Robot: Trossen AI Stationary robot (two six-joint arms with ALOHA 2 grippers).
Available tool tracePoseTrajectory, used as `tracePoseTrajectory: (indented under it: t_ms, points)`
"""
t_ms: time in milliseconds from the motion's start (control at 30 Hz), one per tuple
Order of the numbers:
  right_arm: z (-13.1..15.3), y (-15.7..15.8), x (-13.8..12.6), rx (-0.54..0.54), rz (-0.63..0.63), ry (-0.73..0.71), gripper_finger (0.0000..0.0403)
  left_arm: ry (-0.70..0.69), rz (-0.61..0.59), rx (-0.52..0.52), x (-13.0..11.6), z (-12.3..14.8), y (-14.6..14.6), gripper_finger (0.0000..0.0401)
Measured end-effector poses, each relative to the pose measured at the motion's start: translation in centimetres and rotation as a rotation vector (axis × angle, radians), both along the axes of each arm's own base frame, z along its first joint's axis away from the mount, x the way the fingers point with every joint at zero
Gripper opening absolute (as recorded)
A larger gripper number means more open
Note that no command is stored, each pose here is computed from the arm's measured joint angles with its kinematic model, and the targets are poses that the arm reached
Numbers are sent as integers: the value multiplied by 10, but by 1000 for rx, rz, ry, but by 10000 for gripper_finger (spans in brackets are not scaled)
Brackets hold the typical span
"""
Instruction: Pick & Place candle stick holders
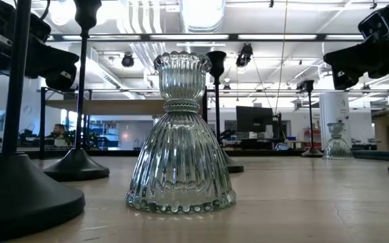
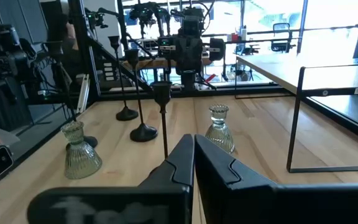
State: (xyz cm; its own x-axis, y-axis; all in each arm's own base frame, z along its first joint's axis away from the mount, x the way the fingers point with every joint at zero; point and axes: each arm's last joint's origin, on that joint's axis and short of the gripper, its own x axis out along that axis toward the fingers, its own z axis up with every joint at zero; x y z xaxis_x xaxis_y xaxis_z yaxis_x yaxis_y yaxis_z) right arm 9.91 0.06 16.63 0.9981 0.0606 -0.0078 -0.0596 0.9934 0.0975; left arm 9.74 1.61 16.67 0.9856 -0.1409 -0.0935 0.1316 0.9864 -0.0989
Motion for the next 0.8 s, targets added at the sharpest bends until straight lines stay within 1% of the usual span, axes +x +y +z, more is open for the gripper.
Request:
tracePoseTrajectory:
  t_ms: [567,633,733,800]
  points:
    - [0,0,0,-4,0,0,8,0,-1,0,0,0,0,17]
    - [1,0,0,17,-5,-7,8,0,-1,0,0,0,0,16]
    - [10,-3,0,59,-107,-99,8,0,0,0,0,0,0,18]
    - [16,-4,-1,74,-131,-163,8,0,-1,0,0,0,0,18]
